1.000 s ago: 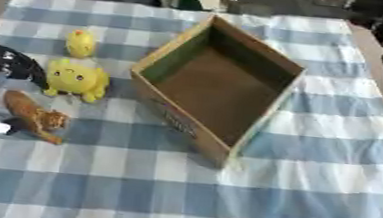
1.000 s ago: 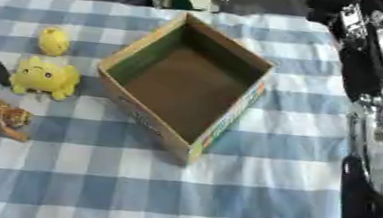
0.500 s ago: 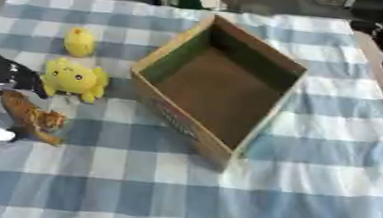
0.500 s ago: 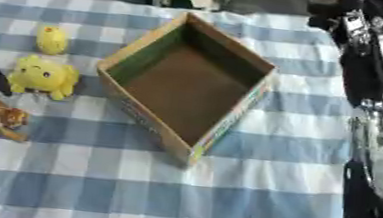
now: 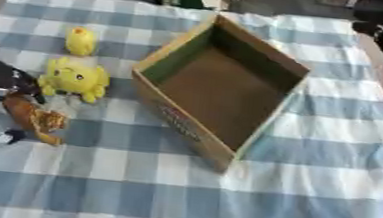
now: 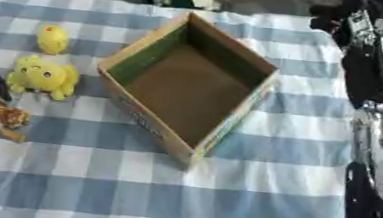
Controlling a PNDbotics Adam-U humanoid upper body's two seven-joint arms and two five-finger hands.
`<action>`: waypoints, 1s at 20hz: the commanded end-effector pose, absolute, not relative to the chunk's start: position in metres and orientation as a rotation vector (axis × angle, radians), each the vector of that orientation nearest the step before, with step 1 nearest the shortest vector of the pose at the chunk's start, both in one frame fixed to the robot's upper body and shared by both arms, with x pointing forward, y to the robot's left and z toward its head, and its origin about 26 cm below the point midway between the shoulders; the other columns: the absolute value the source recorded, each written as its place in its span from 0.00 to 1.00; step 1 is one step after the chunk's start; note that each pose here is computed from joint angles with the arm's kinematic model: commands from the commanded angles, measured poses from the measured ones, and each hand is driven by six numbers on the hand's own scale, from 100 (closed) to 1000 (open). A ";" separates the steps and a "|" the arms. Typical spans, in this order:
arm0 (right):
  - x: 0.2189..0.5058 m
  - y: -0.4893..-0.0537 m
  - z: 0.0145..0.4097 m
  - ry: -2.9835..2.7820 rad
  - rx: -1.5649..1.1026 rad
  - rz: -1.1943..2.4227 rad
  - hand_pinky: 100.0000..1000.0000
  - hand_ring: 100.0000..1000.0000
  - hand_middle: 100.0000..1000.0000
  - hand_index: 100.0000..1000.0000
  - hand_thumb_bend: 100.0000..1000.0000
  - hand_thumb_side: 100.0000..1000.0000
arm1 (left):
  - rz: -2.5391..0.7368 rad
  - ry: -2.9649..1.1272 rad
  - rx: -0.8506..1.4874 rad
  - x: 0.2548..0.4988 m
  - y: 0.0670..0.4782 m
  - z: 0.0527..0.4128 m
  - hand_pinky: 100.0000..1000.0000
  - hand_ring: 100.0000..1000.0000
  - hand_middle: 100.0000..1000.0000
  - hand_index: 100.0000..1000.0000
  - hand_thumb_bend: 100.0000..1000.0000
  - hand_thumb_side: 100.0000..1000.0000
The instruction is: Pick up objects on the table and place them in the box.
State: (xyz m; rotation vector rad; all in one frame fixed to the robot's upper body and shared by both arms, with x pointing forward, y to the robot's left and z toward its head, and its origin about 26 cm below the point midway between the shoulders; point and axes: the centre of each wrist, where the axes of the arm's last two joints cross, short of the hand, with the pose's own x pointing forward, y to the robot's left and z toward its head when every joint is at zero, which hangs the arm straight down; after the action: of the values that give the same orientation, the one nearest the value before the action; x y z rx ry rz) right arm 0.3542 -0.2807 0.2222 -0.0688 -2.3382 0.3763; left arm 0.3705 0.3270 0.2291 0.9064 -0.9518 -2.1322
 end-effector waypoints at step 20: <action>0.354 -0.291 0.225 -2.330 -0.083 0.380 0.80 0.78 0.42 0.83 0.00 0.84 | -2.047 -1.095 1.034 0.372 0.326 0.238 0.42 0.58 0.41 0.45 0.00 0.17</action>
State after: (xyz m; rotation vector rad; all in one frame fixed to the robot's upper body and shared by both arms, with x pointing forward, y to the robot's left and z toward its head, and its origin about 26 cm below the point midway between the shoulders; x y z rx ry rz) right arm 0.3553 -0.2860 0.2164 -0.0623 -2.3107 0.3640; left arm 0.3745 0.3233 0.2234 0.9839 -1.0723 -2.0625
